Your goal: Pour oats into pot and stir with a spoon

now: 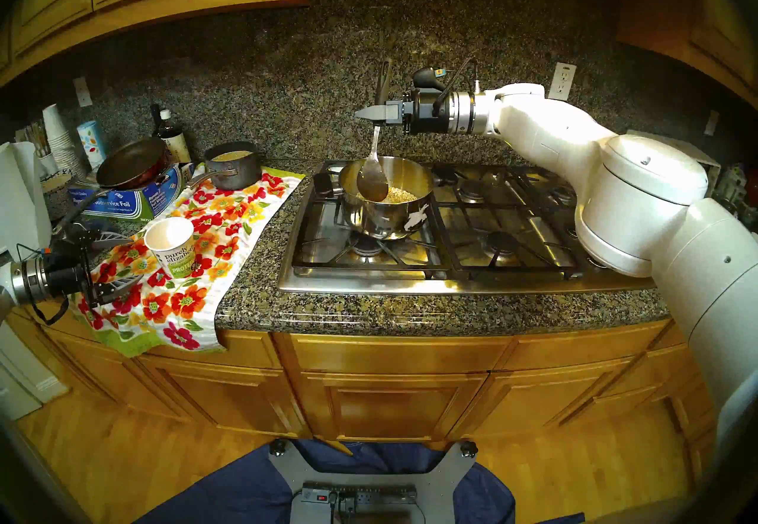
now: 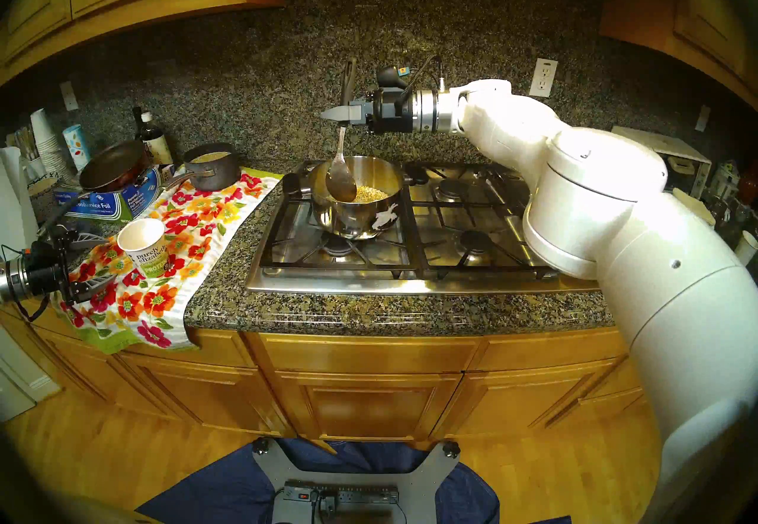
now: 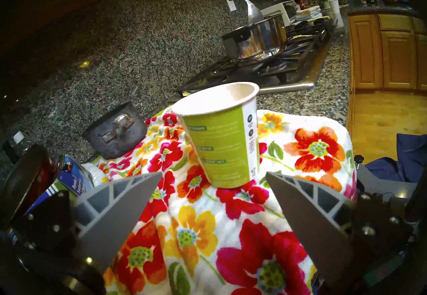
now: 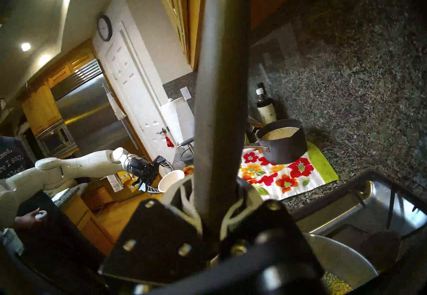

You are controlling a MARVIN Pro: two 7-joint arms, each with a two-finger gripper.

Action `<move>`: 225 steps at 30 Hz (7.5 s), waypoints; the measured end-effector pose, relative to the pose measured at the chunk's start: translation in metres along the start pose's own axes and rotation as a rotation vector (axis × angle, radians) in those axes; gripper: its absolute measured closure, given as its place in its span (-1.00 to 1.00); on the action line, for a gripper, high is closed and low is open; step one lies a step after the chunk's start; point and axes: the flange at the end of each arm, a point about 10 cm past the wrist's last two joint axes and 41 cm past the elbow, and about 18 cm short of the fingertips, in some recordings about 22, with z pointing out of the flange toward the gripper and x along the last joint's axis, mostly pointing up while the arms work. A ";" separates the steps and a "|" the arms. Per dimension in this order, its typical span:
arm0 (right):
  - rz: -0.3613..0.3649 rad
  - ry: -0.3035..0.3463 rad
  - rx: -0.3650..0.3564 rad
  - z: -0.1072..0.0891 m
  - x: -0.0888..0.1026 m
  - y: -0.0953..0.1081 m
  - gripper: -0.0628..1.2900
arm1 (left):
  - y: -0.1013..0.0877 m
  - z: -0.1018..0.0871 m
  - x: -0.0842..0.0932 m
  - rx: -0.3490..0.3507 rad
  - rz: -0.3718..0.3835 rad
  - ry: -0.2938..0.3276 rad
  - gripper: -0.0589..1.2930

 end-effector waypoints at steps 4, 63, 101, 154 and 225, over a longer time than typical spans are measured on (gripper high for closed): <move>-0.032 -0.024 0.008 0.001 -0.004 0.000 0.88 | 0.000 0.000 0.000 -0.001 -0.004 0.001 -0.88; -0.035 -0.018 -0.386 -0.060 -0.038 0.045 0.90 | 0.006 0.004 -0.002 -0.019 -0.003 -0.003 -0.88; -0.097 -0.068 -0.436 0.045 -0.025 0.044 0.95 | 0.014 0.007 -0.009 -0.046 -0.003 -0.024 -0.88; 0.026 0.142 -0.088 0.046 -0.008 0.013 0.95 | 0.006 0.001 -0.005 -0.017 0.016 -0.021 -0.88; 0.033 0.063 -0.183 -0.043 -0.063 0.035 0.95 | 0.001 -0.002 0.000 0.001 -0.008 0.004 -0.88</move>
